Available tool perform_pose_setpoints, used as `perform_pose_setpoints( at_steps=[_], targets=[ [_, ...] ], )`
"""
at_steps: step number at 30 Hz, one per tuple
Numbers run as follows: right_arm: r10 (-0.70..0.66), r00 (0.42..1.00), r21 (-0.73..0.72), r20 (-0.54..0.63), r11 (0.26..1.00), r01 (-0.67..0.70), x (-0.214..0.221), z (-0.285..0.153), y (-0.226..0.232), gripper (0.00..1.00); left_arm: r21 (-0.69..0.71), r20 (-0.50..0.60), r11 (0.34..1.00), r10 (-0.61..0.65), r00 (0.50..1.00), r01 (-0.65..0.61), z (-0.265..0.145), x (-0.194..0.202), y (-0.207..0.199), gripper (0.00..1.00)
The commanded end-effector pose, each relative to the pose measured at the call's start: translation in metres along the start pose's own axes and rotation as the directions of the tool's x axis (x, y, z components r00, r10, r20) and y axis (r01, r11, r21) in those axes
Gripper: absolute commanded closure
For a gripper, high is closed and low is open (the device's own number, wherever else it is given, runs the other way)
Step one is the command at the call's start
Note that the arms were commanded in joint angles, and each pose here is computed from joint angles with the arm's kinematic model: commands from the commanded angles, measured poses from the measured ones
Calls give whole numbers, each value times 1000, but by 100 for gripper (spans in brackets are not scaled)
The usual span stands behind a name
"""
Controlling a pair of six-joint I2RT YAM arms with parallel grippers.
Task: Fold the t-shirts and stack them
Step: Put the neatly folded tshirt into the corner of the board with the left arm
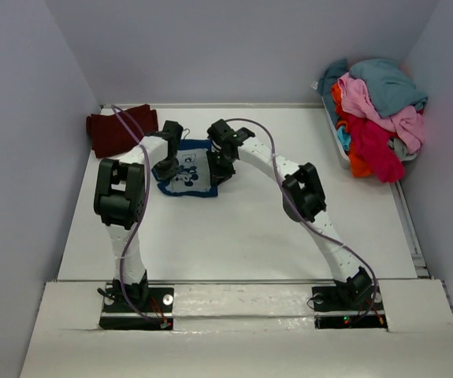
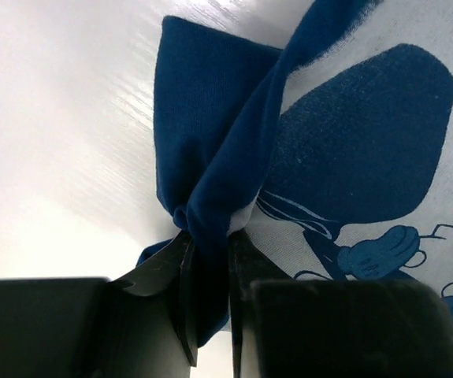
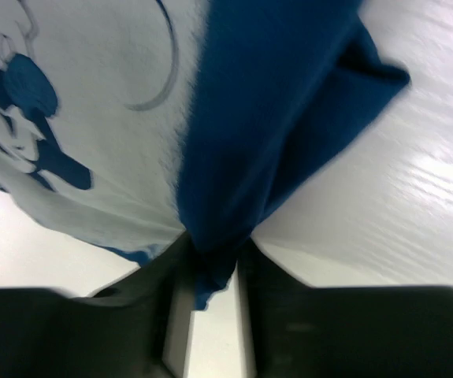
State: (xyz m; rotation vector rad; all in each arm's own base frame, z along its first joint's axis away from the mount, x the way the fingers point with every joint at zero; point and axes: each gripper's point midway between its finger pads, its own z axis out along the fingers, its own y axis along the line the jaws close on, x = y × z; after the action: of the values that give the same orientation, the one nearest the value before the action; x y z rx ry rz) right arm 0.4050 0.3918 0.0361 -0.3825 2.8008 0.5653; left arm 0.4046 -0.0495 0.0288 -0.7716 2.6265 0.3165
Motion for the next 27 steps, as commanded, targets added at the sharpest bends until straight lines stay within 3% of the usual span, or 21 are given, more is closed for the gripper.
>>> perform_pose_setpoints(
  at_steps=[1,2,4,5,10,19,27],
  targets=[
    [-10,998,112,57,994,4,-9,-43,-16,59,-46,79,999,-23,997,27,-17,-21,25,53],
    [-18,997,136,79,991,8,-14,-47,-19,56,-28,112,999,-32,993,35,-25,-30,24,24],
    [-29,994,142,105,990,14,-19,-53,-19,50,-11,146,999,-46,988,49,-33,-39,24,3],
    [-30,992,141,120,990,13,-22,-52,-19,46,0,171,998,-55,984,56,-40,-45,24,1],
    [-33,983,124,179,992,10,-33,-62,-13,39,-23,223,998,-60,973,67,-49,-58,30,1],
    [-71,967,98,246,994,49,-61,-58,-2,28,-24,205,999,-25,978,30,-27,-67,8,1],
    [-9,970,78,241,997,-10,-69,-37,-12,26,-12,174,1000,7,985,-5,-11,-75,-14,1]
  ],
)
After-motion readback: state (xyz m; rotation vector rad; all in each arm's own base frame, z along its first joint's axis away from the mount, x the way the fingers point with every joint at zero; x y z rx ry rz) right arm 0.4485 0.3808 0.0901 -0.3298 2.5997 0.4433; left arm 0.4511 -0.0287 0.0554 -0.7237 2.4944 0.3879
